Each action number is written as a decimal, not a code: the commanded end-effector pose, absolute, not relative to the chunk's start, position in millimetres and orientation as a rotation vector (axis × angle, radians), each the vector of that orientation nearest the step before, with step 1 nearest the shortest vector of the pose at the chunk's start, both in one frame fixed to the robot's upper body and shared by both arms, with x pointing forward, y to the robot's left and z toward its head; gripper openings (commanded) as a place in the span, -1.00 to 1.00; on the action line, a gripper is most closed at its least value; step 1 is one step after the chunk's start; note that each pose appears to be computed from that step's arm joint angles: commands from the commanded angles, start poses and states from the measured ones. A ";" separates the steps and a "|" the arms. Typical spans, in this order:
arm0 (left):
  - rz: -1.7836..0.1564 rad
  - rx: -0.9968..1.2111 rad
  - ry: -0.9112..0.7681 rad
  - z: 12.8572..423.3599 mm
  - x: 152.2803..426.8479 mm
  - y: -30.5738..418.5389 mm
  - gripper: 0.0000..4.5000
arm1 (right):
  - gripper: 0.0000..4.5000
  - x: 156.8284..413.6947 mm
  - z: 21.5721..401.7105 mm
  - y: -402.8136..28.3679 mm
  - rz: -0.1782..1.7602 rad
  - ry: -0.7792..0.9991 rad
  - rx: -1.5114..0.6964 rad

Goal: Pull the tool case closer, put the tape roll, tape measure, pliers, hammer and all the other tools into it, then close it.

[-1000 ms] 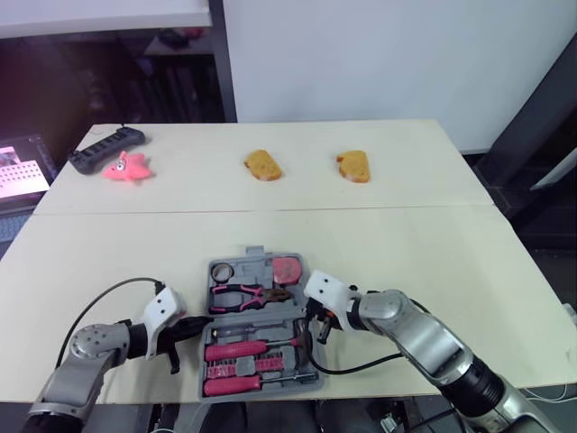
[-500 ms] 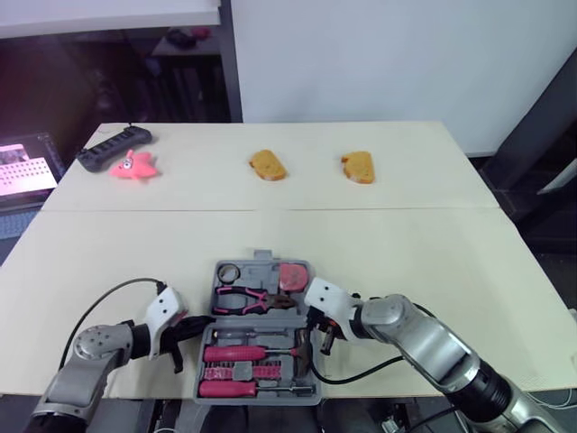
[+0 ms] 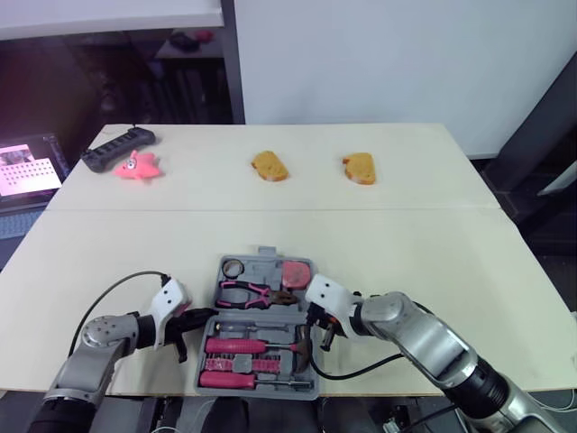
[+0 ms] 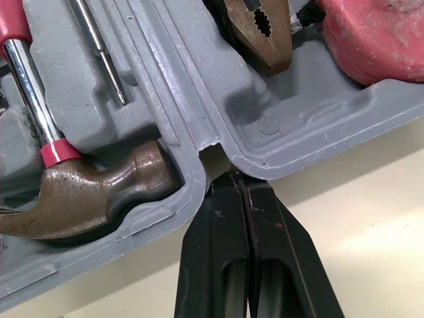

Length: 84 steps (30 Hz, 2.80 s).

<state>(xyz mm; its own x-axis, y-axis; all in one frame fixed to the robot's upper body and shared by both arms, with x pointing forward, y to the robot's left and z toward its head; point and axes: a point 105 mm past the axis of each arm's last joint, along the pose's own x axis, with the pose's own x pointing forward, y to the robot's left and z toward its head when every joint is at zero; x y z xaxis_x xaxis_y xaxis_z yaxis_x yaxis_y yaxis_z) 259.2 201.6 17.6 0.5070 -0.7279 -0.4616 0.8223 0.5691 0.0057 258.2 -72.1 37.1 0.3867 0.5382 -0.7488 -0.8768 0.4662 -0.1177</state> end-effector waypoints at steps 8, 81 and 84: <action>-0.941 0.220 0.479 4.3 249.2 196.5 -0.99 | -1.00 263.6 32.4 -58.1 0.989 0.683 -0.563; -1.319 0.239 0.417 -11.5 181.3 198.5 -1.00 | 0.98 311.1 89.5 -109.7 0.747 0.860 0.316; -1.315 0.239 0.428 -15.5 182.0 199.7 -1.00 | 0.98 315.1 81.3 -114.0 0.704 0.894 0.342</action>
<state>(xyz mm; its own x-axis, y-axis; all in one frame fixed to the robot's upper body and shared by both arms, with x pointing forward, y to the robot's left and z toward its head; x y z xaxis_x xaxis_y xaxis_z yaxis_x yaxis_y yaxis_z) 197.2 186.1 12.8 0.2091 -0.9210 -0.3287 0.9769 0.2115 0.0290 310.0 -115.1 73.6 0.4066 0.6789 -0.6113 -0.4088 0.7336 0.5428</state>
